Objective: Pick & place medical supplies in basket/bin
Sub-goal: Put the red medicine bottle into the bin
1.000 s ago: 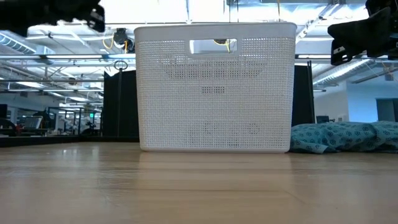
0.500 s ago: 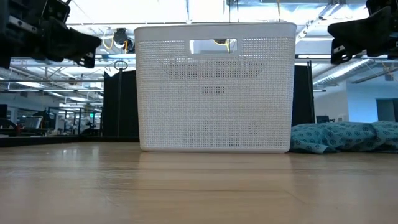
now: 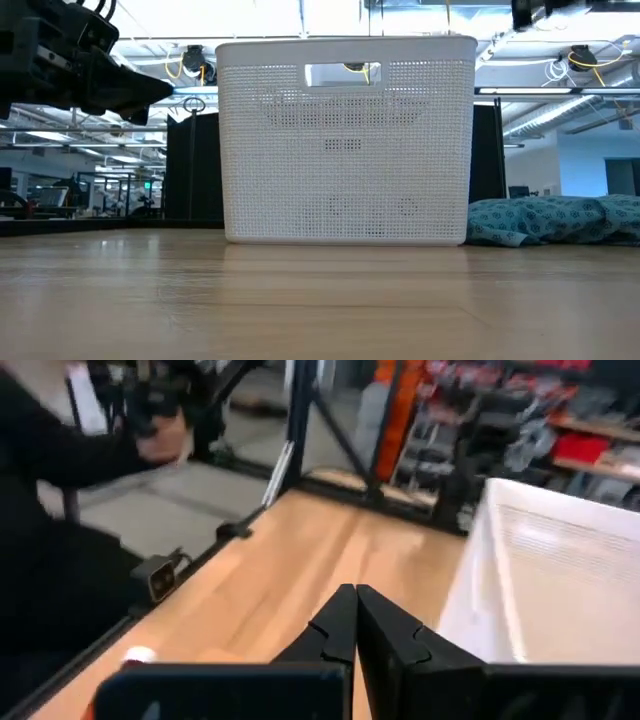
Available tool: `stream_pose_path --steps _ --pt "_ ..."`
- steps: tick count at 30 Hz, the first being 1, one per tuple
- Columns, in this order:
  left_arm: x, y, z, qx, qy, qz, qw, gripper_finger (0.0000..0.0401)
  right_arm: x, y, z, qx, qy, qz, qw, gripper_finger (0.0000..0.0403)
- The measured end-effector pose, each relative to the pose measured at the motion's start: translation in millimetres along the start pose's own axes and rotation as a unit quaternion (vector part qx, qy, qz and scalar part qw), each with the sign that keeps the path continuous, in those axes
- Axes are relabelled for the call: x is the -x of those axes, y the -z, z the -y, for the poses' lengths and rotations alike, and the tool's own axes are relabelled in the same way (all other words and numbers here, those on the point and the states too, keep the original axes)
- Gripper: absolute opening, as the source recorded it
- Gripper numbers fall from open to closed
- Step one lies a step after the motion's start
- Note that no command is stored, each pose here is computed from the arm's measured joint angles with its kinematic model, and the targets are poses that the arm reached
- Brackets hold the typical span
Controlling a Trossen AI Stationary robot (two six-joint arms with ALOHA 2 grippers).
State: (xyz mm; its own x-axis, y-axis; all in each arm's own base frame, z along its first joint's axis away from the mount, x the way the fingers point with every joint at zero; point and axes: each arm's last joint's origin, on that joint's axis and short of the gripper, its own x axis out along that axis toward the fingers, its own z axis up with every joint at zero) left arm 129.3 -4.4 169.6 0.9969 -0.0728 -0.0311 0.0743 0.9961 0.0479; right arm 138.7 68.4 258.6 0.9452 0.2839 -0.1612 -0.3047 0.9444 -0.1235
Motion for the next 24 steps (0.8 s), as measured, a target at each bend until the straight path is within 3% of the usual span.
stream_pose_path --steps 6,9,14,17,24 --pt "0 0 0 0.002 -0.003 0.000 1.000 0.0044 -60 -46 -37 -0.006 -0.047 -0.126 0.991 0.0004" --pt "0 0 0 0.005 -0.003 0.000 1.000 0.0044 -86 -63 -57 -0.044 -0.061 -0.152 0.986 0.0026" --pt "0 0 0 0.023 -0.003 0.000 1.000 0.0044 -126 -56 -88 -0.099 -0.054 -0.251 0.961 0.0110" --pt "0 0 0 0.033 -0.003 -0.001 0.999 0.0044 -144 -53 -101 -0.116 -0.051 -0.269 0.955 0.0173" --pt "0 0 0 0.043 -0.003 -0.001 0.999 0.0044 -164 -25 -126 -0.049 -0.092 -0.320 0.942 0.0284"
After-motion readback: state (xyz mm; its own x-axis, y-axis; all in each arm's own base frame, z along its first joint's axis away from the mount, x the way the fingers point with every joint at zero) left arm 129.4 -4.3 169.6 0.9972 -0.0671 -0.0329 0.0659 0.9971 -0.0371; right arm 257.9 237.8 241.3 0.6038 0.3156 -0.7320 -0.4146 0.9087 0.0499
